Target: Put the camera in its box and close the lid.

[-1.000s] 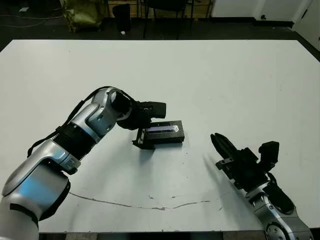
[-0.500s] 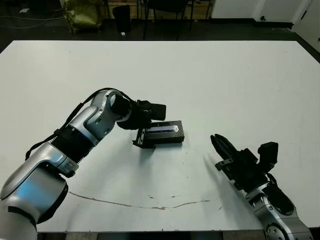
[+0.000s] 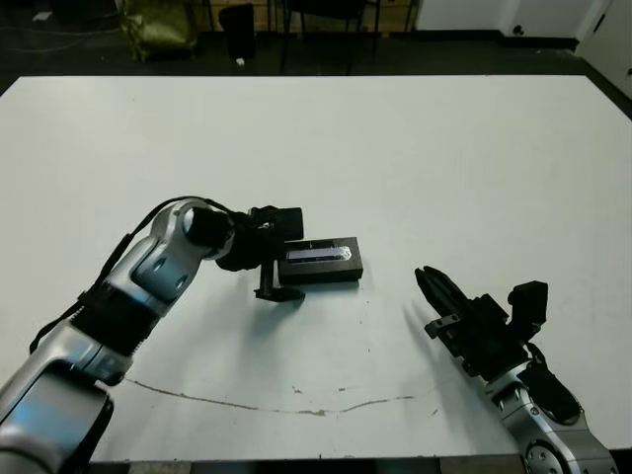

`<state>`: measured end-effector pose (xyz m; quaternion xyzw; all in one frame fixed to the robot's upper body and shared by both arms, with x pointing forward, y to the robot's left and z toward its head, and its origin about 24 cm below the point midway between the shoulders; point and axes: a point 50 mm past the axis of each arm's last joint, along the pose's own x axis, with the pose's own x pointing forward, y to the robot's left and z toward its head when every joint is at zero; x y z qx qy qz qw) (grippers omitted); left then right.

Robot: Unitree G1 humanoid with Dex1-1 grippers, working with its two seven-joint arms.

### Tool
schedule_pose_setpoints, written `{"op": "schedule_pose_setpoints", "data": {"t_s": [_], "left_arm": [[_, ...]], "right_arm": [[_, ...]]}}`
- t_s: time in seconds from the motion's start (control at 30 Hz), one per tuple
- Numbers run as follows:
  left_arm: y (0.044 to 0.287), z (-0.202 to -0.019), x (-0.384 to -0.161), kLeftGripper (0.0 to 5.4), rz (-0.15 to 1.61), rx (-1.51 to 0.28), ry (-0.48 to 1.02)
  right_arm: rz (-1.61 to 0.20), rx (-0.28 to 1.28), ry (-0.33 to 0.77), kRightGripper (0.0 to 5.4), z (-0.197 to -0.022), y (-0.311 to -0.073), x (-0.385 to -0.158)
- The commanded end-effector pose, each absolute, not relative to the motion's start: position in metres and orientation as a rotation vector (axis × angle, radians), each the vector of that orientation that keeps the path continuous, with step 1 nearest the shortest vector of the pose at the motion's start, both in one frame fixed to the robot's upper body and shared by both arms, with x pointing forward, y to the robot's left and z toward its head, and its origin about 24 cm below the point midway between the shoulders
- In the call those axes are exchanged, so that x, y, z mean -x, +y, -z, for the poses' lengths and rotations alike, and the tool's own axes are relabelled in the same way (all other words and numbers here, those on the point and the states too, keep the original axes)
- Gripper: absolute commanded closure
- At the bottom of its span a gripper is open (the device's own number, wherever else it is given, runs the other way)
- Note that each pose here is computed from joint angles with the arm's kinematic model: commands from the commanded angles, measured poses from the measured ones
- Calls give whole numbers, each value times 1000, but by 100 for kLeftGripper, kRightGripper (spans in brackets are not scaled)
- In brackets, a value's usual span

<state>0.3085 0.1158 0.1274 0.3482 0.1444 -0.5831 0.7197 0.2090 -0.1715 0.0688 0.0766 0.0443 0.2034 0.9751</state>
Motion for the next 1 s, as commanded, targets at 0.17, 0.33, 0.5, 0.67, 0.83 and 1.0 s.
{"op": "schedule_pose_setpoints", "data": {"t_s": [0.17, 0.33, 0.5, 0.67, 0.83, 1.0], "left_arm": [[127, -140, -286, 2, 1420, -595, 349], [136, -139, -280, 2, 1377, -552, 319], [145, -146, -280, 2, 1269, -488, 213], [143, -144, -272, 2, 963, -261, 21], [128, -137, -268, 87, 683, -170, -138], [110, -129, -265, 208, 559, -157, -173]], "right_arm": [[-402, -161, 106, 540, -66, -173, -211], [-406, -153, 100, 540, -66, -174, -212], [-408, -164, 104, 540, -66, -174, -214], [-408, -152, 110, 540, -66, -173, -215], [-404, -165, 116, 540, -66, -172, -215], [-397, -177, 121, 540, -67, -171, -215]]}}
